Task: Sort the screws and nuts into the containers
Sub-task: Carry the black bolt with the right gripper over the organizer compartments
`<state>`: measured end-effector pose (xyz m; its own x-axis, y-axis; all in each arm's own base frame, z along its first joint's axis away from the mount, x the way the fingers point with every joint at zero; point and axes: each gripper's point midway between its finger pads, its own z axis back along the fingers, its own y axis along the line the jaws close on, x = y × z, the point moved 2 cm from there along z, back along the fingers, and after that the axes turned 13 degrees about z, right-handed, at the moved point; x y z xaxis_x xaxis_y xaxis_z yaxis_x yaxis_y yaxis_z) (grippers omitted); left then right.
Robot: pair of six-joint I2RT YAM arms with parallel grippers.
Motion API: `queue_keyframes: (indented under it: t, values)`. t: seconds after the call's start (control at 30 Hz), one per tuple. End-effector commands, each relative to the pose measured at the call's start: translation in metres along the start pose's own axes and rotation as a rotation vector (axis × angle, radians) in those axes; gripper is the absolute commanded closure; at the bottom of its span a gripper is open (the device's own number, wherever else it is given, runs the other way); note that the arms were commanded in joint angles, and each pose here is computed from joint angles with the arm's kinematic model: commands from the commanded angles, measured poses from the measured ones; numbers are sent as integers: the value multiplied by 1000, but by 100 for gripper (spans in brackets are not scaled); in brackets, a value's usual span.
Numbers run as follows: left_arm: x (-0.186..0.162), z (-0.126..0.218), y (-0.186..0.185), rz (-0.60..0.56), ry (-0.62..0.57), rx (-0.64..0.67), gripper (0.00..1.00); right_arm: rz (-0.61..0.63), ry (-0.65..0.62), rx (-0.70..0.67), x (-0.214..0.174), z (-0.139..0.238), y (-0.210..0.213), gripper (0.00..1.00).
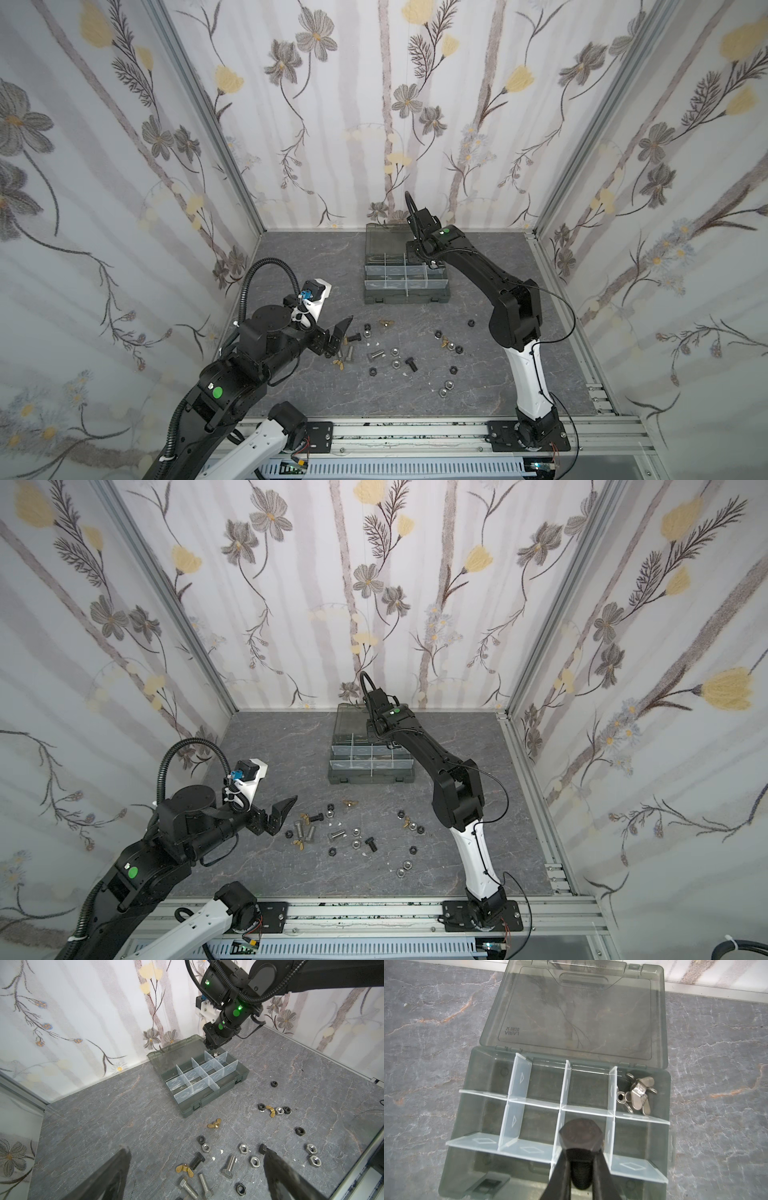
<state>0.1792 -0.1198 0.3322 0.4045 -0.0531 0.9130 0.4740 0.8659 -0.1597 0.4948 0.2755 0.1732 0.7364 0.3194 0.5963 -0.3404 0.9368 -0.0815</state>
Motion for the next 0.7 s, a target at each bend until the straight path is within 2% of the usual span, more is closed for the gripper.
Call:
queue_keyframes:
  t: [0.0,0.37,0.67]
  values:
    - [6,0,-1,-1,-27,-6,0,-1,-60,-2,15,-14,-4,91]
    - [-1,-4,0,-11,-27,-6,0,-46,-92,36,20,-69,-4,91]
    - [-4,-5,-3,-10,-24,-25,0,-55,-27,31,-2,-101,-1,91]
